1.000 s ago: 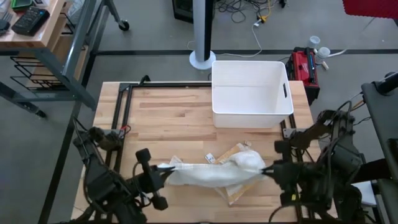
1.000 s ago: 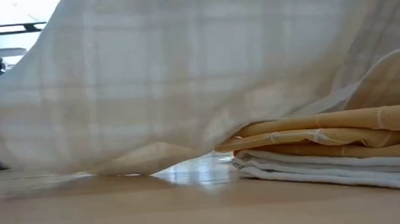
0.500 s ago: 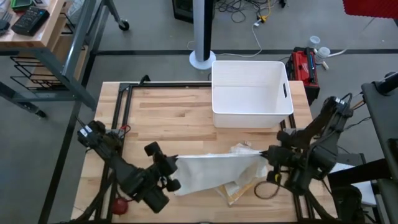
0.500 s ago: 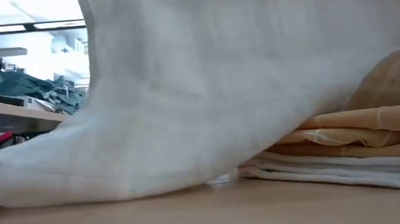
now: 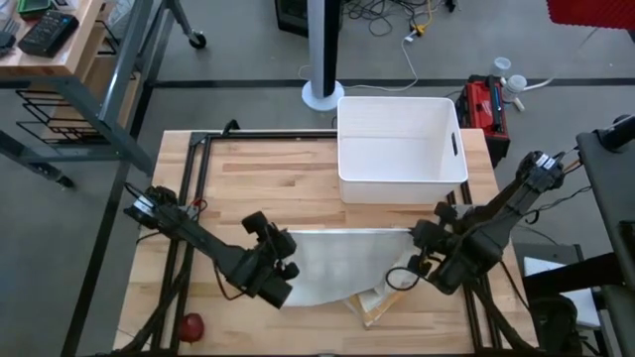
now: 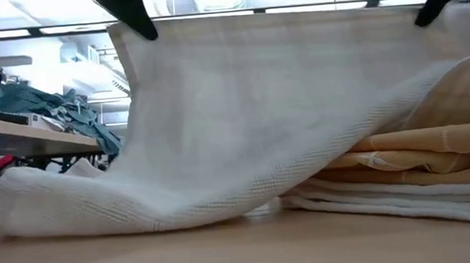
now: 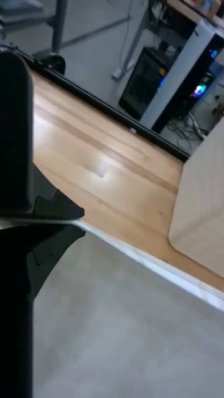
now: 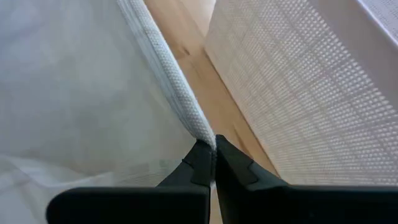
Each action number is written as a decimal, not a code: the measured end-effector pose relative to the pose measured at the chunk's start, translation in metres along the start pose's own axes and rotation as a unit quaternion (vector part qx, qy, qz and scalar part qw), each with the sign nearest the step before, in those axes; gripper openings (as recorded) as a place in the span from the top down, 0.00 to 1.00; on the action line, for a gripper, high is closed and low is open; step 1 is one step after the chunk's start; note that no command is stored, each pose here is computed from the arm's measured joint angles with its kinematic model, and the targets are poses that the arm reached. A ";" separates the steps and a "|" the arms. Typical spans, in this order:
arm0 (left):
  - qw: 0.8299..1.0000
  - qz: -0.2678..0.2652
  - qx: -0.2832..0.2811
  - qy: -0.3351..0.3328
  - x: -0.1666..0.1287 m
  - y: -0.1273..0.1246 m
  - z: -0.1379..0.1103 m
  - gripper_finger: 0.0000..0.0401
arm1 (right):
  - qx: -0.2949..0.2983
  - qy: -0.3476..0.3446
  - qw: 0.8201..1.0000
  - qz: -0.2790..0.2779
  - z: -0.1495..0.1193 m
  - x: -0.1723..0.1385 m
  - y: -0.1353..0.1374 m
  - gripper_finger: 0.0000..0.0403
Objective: Fold towel
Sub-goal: Fold the white checkered towel
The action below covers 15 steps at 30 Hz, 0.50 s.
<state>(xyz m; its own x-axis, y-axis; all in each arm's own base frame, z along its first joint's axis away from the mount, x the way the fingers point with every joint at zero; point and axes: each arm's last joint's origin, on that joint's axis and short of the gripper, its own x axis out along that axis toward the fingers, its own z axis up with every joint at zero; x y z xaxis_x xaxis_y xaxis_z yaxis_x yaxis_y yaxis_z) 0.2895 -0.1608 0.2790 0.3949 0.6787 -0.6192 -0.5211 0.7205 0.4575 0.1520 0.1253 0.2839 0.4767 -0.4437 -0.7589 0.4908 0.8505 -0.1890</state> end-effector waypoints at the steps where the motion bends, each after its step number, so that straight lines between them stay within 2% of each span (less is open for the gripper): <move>1: 1.000 0.005 0.001 0.003 0.003 0.001 0.000 1.00 | 0.001 -0.001 1.000 -0.005 0.001 0.003 -0.001 1.00; 7: 0.999 0.041 0.002 0.003 -0.003 0.015 0.005 1.00 | -0.009 -0.021 1.000 -0.010 0.008 0.000 -0.002 1.00; 15: 0.999 -0.037 -0.021 -0.019 -0.052 0.032 0.024 1.00 | -0.004 -0.026 0.998 0.053 0.032 -0.033 -0.002 1.00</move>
<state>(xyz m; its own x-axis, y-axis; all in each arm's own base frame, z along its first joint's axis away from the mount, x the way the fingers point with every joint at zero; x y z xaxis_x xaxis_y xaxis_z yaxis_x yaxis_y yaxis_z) 0.2710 -0.1698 0.3414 0.4612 0.6297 -0.6251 -0.5212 0.7624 0.3834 0.1584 0.1297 0.3292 0.5625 -0.3651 -0.7418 0.4296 0.8957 -0.1150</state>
